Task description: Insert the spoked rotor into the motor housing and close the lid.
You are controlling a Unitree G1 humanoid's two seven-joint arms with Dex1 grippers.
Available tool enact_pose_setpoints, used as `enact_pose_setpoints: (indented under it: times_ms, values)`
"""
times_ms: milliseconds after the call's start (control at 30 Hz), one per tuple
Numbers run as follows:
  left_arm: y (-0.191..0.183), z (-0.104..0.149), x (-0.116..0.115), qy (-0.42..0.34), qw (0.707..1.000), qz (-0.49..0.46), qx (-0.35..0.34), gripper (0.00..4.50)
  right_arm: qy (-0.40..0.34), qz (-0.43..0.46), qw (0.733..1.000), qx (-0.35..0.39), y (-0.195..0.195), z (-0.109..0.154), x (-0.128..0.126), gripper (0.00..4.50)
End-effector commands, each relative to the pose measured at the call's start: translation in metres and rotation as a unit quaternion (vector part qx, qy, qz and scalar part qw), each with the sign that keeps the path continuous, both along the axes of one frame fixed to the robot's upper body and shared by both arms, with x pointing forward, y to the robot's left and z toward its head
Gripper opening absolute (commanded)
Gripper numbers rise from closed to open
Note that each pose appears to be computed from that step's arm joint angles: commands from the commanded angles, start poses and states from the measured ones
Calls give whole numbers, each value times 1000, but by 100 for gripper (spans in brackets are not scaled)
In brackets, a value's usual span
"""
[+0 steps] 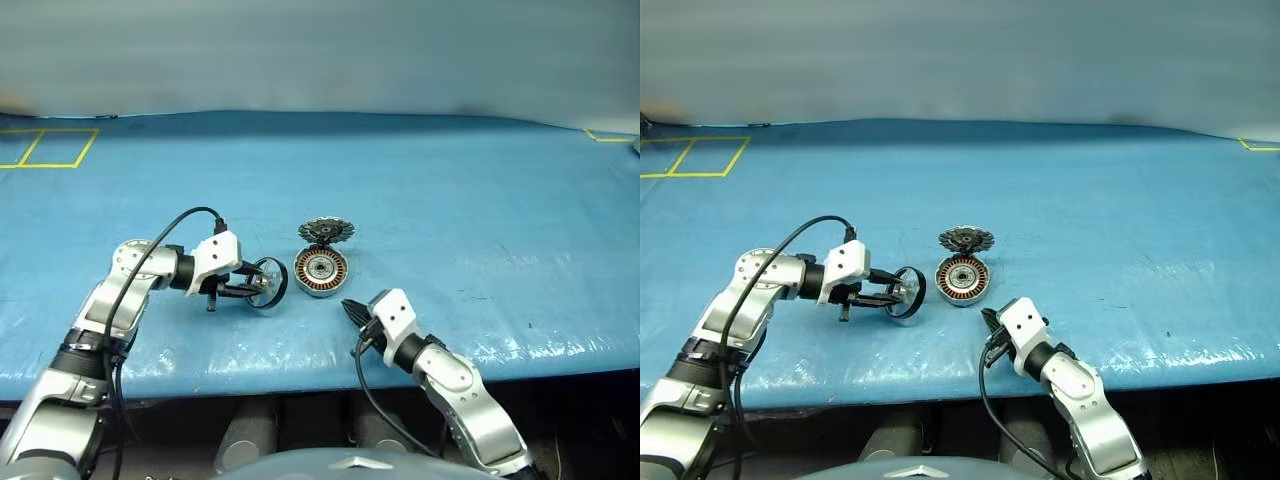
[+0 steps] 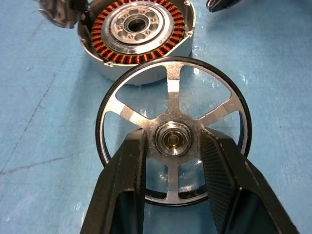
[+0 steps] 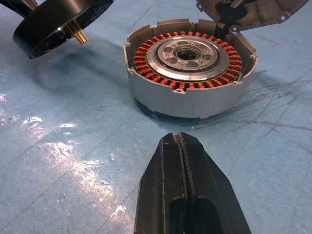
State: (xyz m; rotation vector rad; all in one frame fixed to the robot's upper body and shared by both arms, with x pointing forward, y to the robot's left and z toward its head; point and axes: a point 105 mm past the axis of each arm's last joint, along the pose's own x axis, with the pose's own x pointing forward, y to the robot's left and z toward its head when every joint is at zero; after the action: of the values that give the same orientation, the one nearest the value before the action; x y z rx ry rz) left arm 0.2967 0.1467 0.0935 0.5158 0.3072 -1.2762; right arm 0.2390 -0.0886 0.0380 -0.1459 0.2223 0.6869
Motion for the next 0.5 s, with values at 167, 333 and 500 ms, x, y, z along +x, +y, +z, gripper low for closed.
enact_pose_setpoints:
  times_ms: [167, 333, 500]
  values:
    - [-42, 26, -4, -12, 991, 0, -133, 130, -26, 9, 1000, 13, 0, 17, 1, 0]
    - [-59, 9, 8, -8, 991, 26, -134, 130, -29, 8, 1000, 9, 2, 17, 2, 0]
    - [-61, 2, 20, -10, 992, 47, -120, 130, -27, 7, 1000, -1, 1, 15, -1, 0]
